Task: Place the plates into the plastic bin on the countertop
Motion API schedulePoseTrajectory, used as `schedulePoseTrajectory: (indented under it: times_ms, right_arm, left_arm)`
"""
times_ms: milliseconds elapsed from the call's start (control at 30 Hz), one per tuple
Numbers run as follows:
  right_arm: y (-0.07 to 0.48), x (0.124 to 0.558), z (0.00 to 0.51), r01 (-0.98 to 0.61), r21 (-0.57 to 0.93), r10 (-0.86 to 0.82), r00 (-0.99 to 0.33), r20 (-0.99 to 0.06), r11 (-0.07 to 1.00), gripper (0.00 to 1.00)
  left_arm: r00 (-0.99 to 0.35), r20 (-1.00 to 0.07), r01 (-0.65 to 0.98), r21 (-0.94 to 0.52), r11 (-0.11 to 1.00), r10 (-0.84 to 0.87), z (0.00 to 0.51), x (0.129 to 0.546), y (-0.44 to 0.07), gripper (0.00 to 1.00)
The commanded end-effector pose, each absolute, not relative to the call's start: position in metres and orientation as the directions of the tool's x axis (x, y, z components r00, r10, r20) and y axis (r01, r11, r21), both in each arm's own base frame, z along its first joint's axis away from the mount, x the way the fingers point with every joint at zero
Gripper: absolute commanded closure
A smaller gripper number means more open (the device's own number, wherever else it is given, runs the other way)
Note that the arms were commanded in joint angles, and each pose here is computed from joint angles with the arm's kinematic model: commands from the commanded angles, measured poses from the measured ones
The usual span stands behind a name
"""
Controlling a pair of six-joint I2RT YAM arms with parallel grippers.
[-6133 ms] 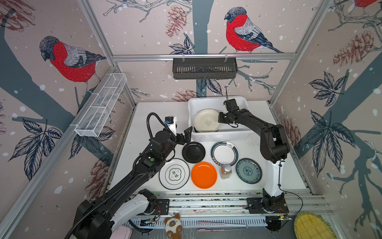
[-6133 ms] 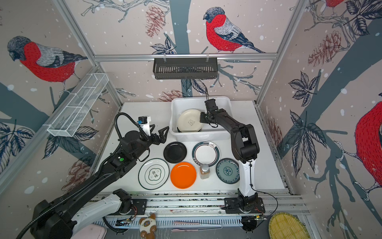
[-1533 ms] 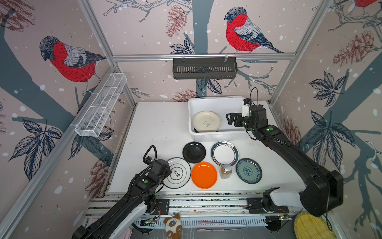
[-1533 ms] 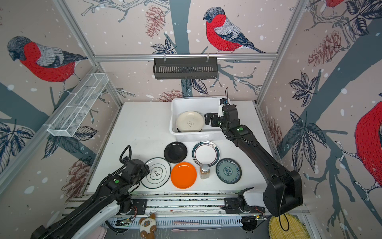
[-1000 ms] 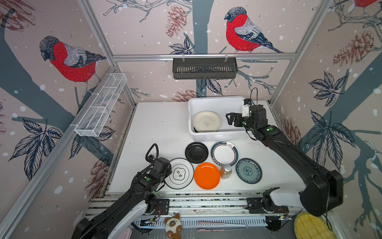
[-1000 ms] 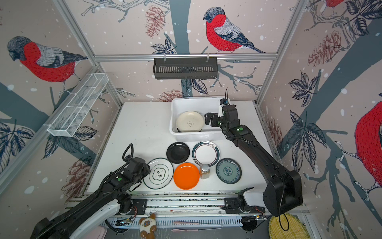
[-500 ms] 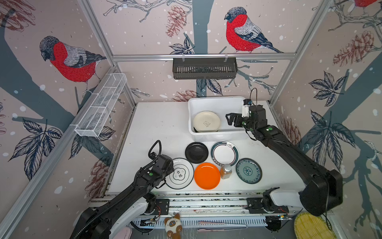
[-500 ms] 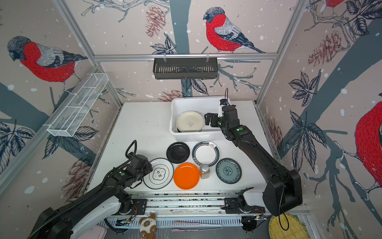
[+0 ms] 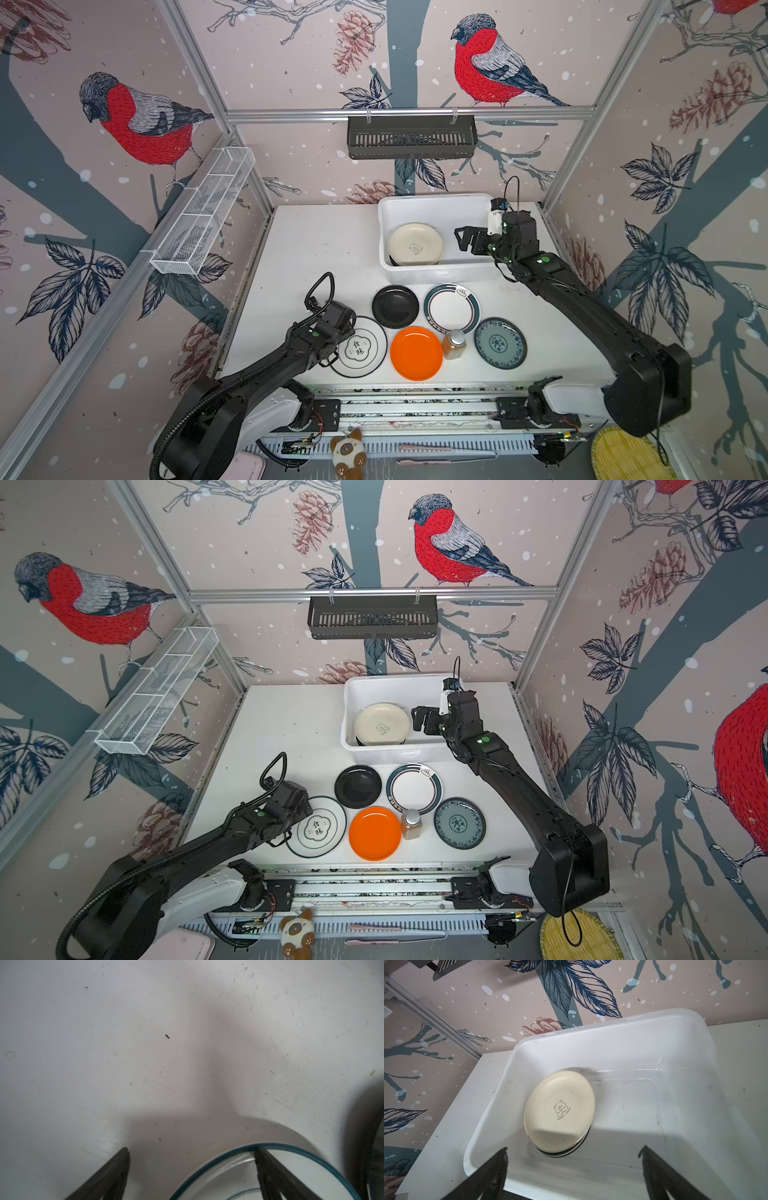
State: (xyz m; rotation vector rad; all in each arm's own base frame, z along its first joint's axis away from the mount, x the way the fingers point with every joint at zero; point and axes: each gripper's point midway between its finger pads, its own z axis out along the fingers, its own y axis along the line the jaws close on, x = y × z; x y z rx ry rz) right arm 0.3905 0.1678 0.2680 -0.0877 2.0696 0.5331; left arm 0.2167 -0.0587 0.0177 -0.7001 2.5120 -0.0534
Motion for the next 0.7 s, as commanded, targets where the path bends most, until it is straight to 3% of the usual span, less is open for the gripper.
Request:
schedulePoseTrajectory:
  times_ms: [0, 667]
  right_arm:
    - [0.169, 0.392, 0.282, -0.292, 0.331, 0.153, -0.497, -0.854, 0.898, 0.0]
    - [0.167, 0.381, 0.283, -0.302, 0.344, 0.163, -0.494, -0.854, 0.889, 0.0]
  left_arm:
    - [-0.75, -0.416, -0.522, -0.103, 0.846, -0.514, 0.008, 0.195, -0.048, 0.06]
    - [-0.653, -0.451, -0.604, -0.174, 0.778, -0.608, 0.01, 0.22, -0.021, 0.03]
